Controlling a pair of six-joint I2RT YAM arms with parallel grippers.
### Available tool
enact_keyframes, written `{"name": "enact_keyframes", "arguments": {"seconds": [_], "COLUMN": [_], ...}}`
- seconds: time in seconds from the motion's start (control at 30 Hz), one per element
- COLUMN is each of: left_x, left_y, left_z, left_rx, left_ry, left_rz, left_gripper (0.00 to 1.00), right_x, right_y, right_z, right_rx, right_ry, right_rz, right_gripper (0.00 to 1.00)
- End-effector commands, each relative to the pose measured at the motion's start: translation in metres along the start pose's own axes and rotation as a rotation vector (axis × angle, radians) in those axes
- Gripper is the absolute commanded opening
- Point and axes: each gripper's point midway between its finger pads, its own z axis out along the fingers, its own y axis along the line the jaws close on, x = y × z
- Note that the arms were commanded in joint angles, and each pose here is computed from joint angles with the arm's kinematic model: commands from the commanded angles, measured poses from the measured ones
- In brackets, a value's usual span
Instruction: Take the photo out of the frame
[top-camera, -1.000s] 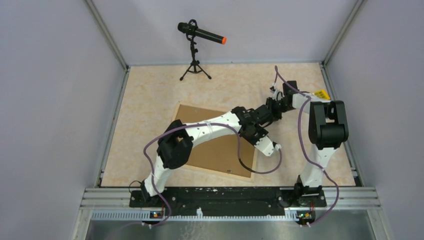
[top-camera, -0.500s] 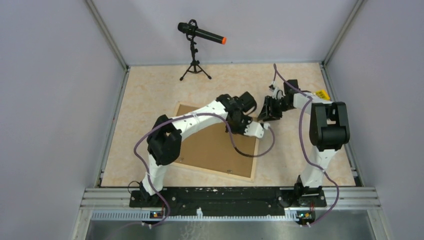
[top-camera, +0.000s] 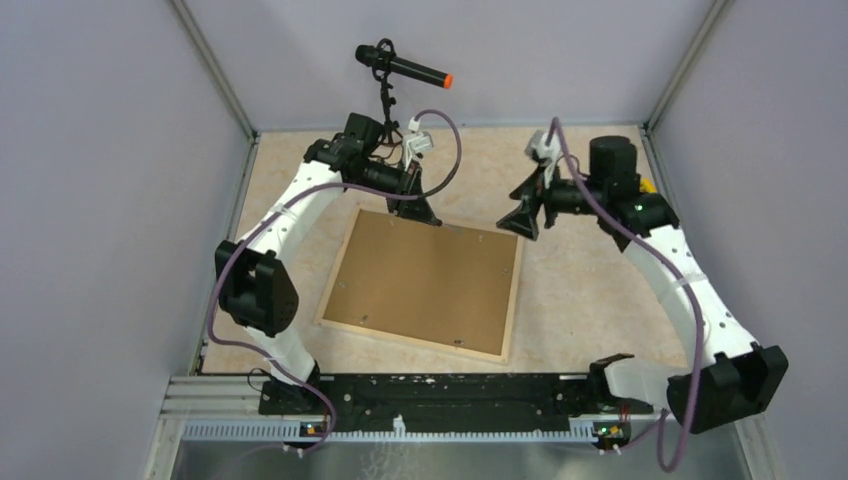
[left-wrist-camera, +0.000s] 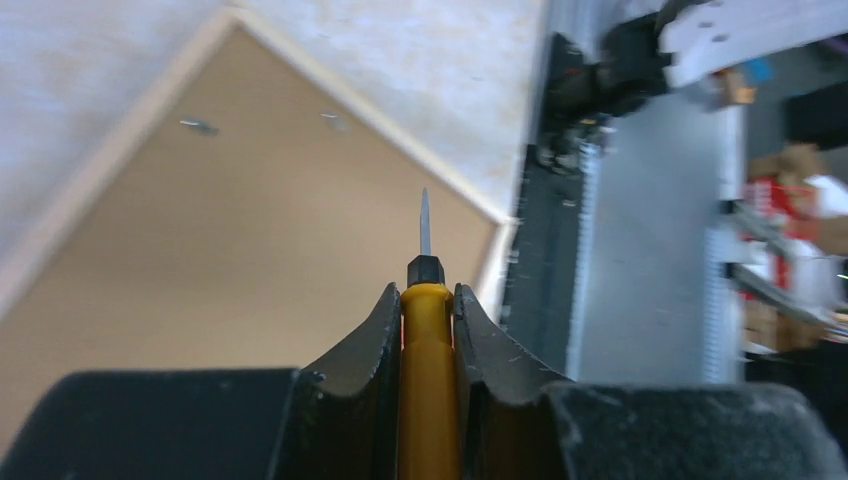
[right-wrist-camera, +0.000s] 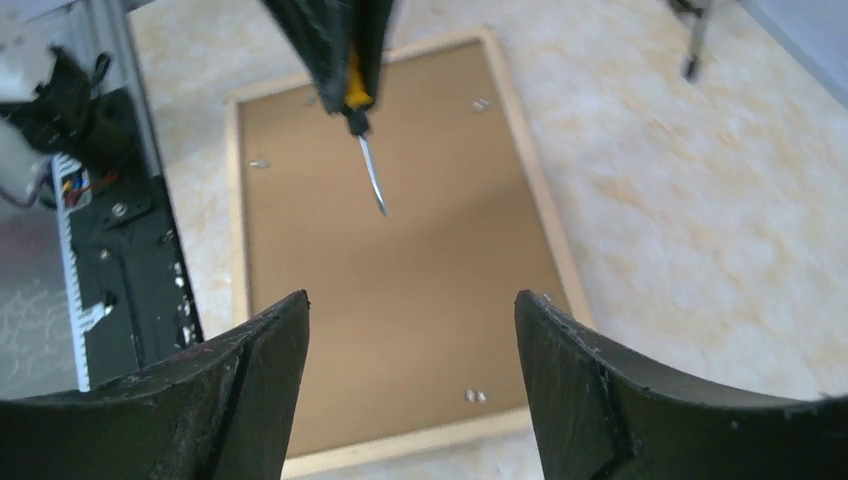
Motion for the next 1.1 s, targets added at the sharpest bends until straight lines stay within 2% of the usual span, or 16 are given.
{"name": "enact_keyframes", "arguments": {"seconds": [0.0,0.13,0.33,0.4,0.5,0.73,0.77,0.8,0.87,0.93,1.0,1.07], "left_x": [-0.008,0.0,0.008,0.011,0.013,0.01,0.009,0.009,0.009,0.011,0.012,0.017], "left_y": [-0.069,-0.079,-0.081,-0.081,-0.078,-0.068,-0.065,-0.063,-0.062,-0.054,-0.043,-0.03], "left_z": [-0.003,-0.004,-0.002,-0.001,0.0,0.002,0.002,0.001,-0.003,-0.008,-0.019,-0.028], "left_rx": [0.239,0.28,0.29,0.298,0.267,0.191,0.173,0.166,0.162,0.14,0.09,-0.003], "left_ry": [-0.076,-0.076,-0.075,-0.069,-0.068,-0.085,-0.087,-0.09,-0.087,-0.099,-0.128,-0.141], "left_rz": [-0.129,-0.207,-0.282,-0.302,-0.303,-0.322,-0.317,-0.309,-0.301,-0.306,-0.265,-0.152], "left_gripper": [0.0,0.0,0.0,0.0,0.0,0.03,0.07,0.16,0.42,0.62,0.73,0.87], "right_x": [0.023,0.032,0.043,0.045,0.044,0.044,0.043,0.042,0.042,0.046,0.052,0.059], "right_y": [0.048,0.075,0.09,0.094,0.093,0.087,0.087,0.087,0.084,0.073,0.056,0.032], "right_z": [0.027,0.051,0.081,0.091,0.105,0.123,0.122,0.121,0.114,0.103,0.089,0.074], "right_rx": [-0.085,-0.134,-0.16,-0.164,-0.143,-0.104,-0.1,-0.097,-0.091,-0.066,-0.039,0.021], "right_ry": [0.095,0.174,0.229,0.232,0.238,0.29,0.289,0.287,0.276,0.268,0.27,0.281], "right_rz": [-0.209,-0.338,-0.427,-0.461,-0.48,-0.433,-0.429,-0.423,-0.398,-0.326,-0.247,-0.166], "right_gripper": [0.73,0.7,0.62,0.56,0.38,0.06,0.0,0.0,0.0,0.0,0.0,0.0]}}
